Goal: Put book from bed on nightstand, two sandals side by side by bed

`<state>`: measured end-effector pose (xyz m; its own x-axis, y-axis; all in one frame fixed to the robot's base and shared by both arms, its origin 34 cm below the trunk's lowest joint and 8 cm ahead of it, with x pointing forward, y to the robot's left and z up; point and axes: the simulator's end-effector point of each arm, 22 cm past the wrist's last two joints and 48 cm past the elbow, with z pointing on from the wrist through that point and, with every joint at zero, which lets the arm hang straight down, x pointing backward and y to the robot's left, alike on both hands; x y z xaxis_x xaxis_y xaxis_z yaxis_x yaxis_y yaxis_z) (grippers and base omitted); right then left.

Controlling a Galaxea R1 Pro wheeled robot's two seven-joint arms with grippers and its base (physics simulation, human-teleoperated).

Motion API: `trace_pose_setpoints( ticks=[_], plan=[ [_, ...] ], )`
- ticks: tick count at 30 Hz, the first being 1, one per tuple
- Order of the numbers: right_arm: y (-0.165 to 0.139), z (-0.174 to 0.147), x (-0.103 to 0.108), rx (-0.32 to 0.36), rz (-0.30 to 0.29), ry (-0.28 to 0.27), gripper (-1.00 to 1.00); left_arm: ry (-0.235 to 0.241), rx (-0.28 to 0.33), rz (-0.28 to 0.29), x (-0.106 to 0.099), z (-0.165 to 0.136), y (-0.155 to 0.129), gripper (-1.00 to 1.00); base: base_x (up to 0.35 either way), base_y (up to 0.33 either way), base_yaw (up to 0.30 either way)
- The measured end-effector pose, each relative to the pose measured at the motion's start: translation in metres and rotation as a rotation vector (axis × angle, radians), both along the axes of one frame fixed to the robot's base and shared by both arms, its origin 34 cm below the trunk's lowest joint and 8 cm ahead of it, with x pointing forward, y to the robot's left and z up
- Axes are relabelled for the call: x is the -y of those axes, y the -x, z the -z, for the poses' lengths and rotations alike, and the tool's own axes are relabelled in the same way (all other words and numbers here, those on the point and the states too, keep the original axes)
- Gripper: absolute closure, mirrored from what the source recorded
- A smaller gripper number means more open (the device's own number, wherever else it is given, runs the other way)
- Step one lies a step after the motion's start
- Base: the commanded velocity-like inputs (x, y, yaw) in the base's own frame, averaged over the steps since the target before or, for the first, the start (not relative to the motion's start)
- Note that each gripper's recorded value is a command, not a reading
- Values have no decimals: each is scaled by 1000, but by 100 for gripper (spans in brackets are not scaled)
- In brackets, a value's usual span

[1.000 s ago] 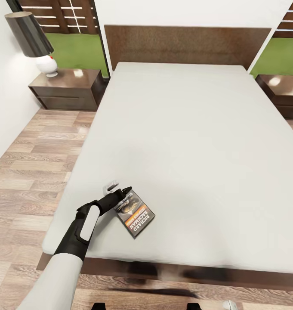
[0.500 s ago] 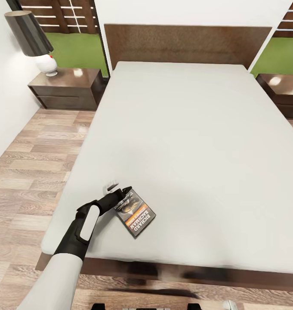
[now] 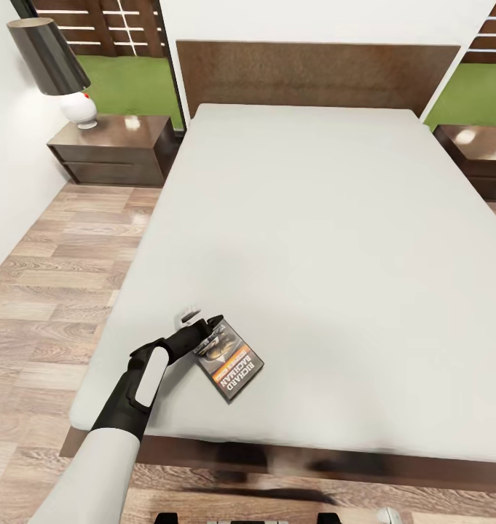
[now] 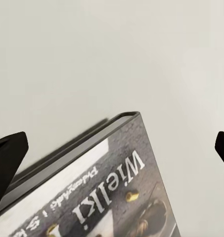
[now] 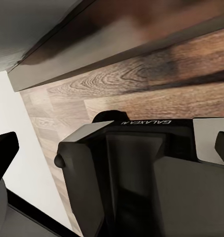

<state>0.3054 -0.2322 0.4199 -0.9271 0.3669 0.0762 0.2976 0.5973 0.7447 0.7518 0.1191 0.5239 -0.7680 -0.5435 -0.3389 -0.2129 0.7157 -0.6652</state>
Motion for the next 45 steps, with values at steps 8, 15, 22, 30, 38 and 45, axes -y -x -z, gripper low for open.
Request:
trace_pose_setpoints(
  ticks=[8,15,22,30,38,45],
  plan=[
    [0,0,0,-1,0,0,-100,4,-1,-1,1,0,0,-100,-119,0,0],
    [0,0,0,0,0,0,-100,4,0,-1,1,0,0,-100,-63,0,0],
    [0,0,0,0,-1,0,-100,5,-1,-1,1,0,0,-100,-3,-3,0],
    [0,0,0,0,-1,0,-100,1,3,-2,0,0,0,-100,0,-74,0],
    [0,0,0,0,-1,0,-100,2,2,-1,0,0,0,-100,0,-3,0],
    [0,0,0,0,-1,0,-100,2,-2,1,1,0,1,-100,64,-54,0]
  ],
)
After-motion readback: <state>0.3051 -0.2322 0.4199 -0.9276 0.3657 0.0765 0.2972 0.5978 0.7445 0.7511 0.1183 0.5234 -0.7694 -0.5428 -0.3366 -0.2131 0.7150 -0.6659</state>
